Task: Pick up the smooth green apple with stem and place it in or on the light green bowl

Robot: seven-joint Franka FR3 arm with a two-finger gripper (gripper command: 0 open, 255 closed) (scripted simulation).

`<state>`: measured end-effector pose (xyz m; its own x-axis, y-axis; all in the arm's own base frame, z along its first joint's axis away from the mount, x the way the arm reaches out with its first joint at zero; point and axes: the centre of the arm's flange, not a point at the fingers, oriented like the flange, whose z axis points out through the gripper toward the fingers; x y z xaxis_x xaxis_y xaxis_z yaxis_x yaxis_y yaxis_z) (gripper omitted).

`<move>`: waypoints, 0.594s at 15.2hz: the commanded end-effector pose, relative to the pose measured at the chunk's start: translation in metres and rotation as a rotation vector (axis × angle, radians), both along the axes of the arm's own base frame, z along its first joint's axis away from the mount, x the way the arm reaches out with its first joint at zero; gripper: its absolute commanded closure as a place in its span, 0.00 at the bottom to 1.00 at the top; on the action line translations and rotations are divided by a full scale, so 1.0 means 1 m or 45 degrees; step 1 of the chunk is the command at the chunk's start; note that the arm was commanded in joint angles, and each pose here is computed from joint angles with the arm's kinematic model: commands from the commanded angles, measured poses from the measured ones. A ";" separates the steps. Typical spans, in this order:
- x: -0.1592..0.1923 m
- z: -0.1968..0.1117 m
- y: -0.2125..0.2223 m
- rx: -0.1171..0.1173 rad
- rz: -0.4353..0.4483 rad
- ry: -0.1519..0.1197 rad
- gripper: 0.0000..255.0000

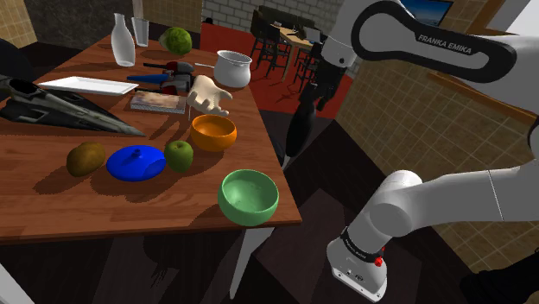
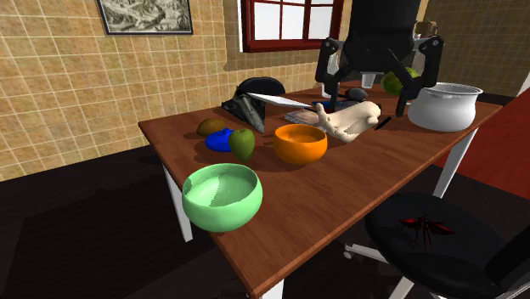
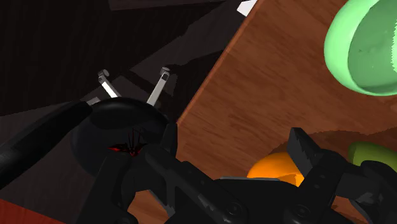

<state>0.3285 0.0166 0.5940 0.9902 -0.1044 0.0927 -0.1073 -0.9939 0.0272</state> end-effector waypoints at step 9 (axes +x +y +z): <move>0.055 -0.038 0.084 -0.021 -0.060 -0.010 0.00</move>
